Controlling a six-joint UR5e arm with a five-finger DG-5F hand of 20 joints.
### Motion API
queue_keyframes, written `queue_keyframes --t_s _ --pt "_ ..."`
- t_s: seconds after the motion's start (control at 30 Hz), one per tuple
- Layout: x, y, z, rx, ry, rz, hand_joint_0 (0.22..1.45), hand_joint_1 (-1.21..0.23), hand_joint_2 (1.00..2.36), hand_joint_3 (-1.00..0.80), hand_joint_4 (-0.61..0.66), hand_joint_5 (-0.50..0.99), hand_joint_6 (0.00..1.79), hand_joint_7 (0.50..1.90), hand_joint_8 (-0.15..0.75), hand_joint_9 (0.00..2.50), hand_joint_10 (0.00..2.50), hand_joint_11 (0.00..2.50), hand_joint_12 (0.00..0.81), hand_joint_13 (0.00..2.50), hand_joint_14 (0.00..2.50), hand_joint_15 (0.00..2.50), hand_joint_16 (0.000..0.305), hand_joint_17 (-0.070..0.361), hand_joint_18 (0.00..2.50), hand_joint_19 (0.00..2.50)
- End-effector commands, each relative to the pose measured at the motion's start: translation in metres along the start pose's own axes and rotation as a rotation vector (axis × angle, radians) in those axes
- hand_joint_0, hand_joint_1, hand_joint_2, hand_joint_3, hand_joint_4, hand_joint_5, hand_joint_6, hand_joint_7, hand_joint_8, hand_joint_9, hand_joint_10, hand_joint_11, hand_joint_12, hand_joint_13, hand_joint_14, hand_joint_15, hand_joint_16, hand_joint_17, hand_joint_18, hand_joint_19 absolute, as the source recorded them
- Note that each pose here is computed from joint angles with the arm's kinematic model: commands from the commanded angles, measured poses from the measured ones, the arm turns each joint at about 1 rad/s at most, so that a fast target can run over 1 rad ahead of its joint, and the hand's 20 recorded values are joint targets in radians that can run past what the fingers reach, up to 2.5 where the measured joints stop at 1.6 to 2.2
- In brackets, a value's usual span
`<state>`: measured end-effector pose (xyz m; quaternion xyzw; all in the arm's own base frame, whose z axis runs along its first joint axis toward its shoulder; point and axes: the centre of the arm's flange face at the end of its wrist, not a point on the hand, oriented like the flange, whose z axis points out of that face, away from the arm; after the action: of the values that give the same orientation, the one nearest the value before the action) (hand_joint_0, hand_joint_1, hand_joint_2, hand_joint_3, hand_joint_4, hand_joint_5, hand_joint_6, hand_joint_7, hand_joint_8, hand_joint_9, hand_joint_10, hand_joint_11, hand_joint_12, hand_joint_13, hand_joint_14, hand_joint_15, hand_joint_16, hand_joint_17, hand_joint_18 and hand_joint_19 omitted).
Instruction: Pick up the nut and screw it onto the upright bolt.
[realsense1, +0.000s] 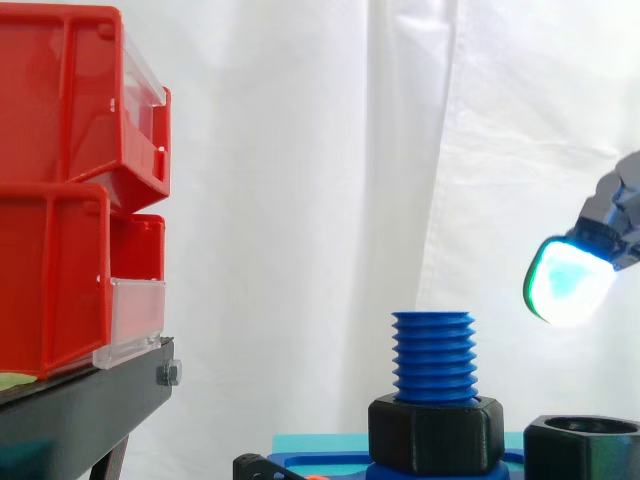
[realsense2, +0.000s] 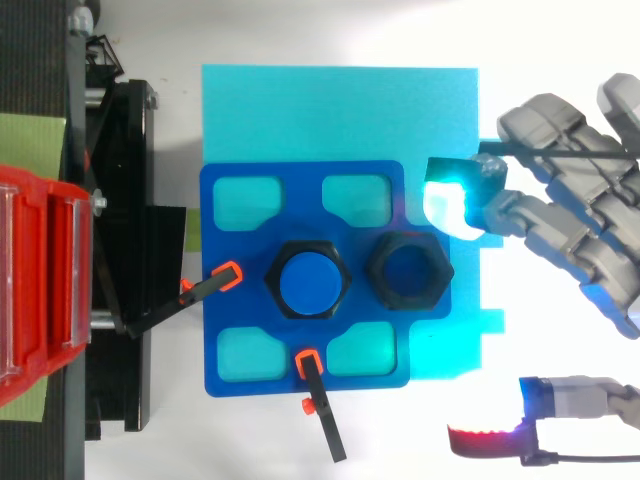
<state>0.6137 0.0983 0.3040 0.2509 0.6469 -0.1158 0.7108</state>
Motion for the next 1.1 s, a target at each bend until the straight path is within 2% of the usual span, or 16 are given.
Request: queue_keyframes --t_s 0.0,0.2,0.23,0.27,0.4,0.57,0.63,0.93,1.0,1.07 --pt "0.017 0.002 0.002 0.009 0.003 -0.004 0.34 -0.44 1.00 -0.50 0.24 -0.23 0.50 0.69 0.323 0.26 0.00 0.00 0.483 0.11 0.00 0.00 0.068 0.154 0.00 0.00" --pt "0.017 0.001 0.003 0.021 -0.005 -0.004 0.35 -0.45 1.00 -0.50 0.24 -0.23 0.50 0.70 0.323 0.26 0.00 0.00 0.482 0.12 0.00 0.00 0.068 0.154 0.00 0.00" --pt "0.027 0.001 0.003 0.022 0.003 -0.025 0.35 -0.44 1.00 -0.50 0.24 -0.23 0.50 0.70 0.323 0.26 0.00 0.00 0.482 0.12 0.00 0.00 0.068 0.153 0.00 0.00" --pt "0.031 0.001 0.004 0.024 0.006 -0.029 0.35 -0.44 1.00 -0.50 0.24 -0.23 0.50 0.70 0.323 0.26 0.00 0.00 0.482 0.12 0.00 0.00 0.068 0.154 0.00 0.00" --pt "0.032 0.002 0.003 0.024 0.005 -0.028 0.35 -0.45 1.00 -0.50 0.24 -0.23 0.50 0.70 0.322 0.26 0.00 0.00 0.482 0.12 0.00 0.00 0.068 0.153 0.00 0.00" --pt "0.032 0.002 0.004 0.030 0.000 -0.023 0.38 -0.56 1.00 -0.50 0.23 -0.22 0.50 0.71 0.309 0.26 0.00 0.00 0.465 0.12 0.00 0.00 0.065 0.147 0.00 0.00" --pt "0.043 0.001 0.004 0.033 0.009 -0.031 0.39 -0.61 1.00 -0.50 0.23 -0.22 0.50 0.72 0.305 0.26 0.00 0.00 0.460 0.12 0.00 0.00 0.064 0.145 0.00 0.00" --pt "0.046 -0.002 0.007 0.032 0.011 -0.015 0.40 -0.66 1.00 -0.50 0.24 -0.22 0.50 0.73 0.300 0.27 0.00 0.00 0.455 0.13 0.00 0.00 0.063 0.142 0.00 0.00" --pt "0.054 -0.003 0.009 0.025 0.017 -0.021 0.40 -0.66 1.00 -0.50 0.24 -0.22 0.50 0.74 0.301 0.27 0.00 0.00 0.455 0.13 0.00 0.00 0.063 0.141 0.00 0.00" --pt "0.054 -0.002 0.010 0.020 0.015 -0.018 0.40 -0.66 1.00 -0.50 0.24 -0.22 0.50 0.74 0.302 0.27 0.00 0.00 0.456 0.13 0.00 0.00 0.063 0.142 0.00 0.00"
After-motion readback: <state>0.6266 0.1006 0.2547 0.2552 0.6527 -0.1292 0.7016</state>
